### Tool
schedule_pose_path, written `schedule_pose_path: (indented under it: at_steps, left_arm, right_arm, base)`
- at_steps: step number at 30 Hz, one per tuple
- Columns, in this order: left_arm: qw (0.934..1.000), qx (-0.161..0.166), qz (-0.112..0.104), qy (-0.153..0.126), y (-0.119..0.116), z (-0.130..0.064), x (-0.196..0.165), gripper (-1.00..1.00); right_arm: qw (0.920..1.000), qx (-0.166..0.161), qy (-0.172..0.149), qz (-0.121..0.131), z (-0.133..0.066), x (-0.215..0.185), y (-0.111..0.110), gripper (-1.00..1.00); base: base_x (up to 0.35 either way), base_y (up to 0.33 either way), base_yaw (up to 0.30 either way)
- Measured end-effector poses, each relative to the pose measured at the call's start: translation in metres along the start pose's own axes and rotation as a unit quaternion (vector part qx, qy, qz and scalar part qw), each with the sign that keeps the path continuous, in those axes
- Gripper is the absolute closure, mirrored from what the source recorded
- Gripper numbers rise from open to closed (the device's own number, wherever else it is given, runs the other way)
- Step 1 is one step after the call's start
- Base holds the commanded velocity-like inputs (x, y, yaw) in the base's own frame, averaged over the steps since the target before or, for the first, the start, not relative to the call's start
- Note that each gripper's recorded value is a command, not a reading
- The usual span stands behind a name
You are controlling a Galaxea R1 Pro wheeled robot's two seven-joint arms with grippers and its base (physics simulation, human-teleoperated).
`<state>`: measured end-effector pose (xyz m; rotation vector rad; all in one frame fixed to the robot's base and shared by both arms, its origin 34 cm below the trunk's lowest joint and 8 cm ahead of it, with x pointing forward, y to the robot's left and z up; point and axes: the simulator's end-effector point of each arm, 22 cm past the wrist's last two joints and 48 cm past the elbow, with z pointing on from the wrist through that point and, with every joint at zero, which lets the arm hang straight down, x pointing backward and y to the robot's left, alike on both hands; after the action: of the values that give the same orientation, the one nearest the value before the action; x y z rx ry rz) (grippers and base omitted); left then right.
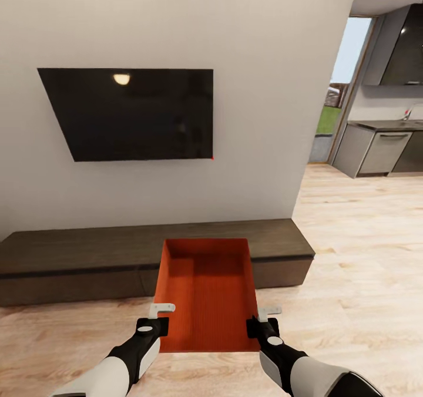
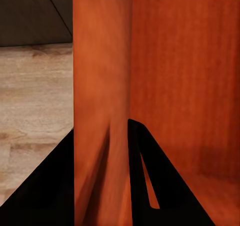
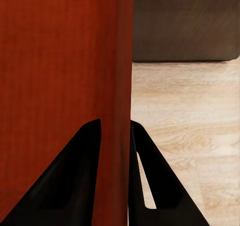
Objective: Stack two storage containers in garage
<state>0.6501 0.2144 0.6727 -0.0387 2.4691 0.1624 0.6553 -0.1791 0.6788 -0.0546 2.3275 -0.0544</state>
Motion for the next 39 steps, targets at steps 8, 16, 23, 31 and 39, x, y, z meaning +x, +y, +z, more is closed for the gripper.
schedule_pose_path:
  at_steps: [8, 16, 23, 31, 39]
  left_arm:
    - [1.0000, 0.000, -0.001, -0.006, 0.001, -0.003, -0.007, 1.00]
    - [0.9999, 0.000, -0.002, -0.013, 0.001, -0.007, -0.013, 1.00]
    - [0.9998, 0.000, -0.002, -0.018, 0.001, -0.010, -0.018, 1.00]
    - [0.9997, 0.000, -0.003, -0.025, 0.002, -0.013, -0.025, 1.00]
    - [0.9995, 0.000, -0.004, -0.031, 0.003, -0.017, -0.031, 1.00]
  right_arm:
    - [1.0000, 0.000, -0.006, 0.001, -0.002, -0.007, 0.000, 1.00]
    - [0.9999, 0.001, -0.013, 0.000, -0.005, -0.014, -0.001, 1.00]
    - [0.9998, 0.001, -0.018, 0.000, -0.007, -0.020, -0.001, 1.00]
    - [0.9997, 0.001, -0.025, 0.001, -0.010, -0.026, -0.002, 1.00]
    - [0.9995, 0.002, -0.031, 0.001, -0.013, -0.033, -0.002, 1.00]
  base:
    - [0.000, 0.000, 0.000]
    - [0.000, 0.000, 0.000]
    - [0.000, 0.000, 0.000]
    - [0.000, 0.000, 0.000]
    - [0.000, 0.000, 0.000]
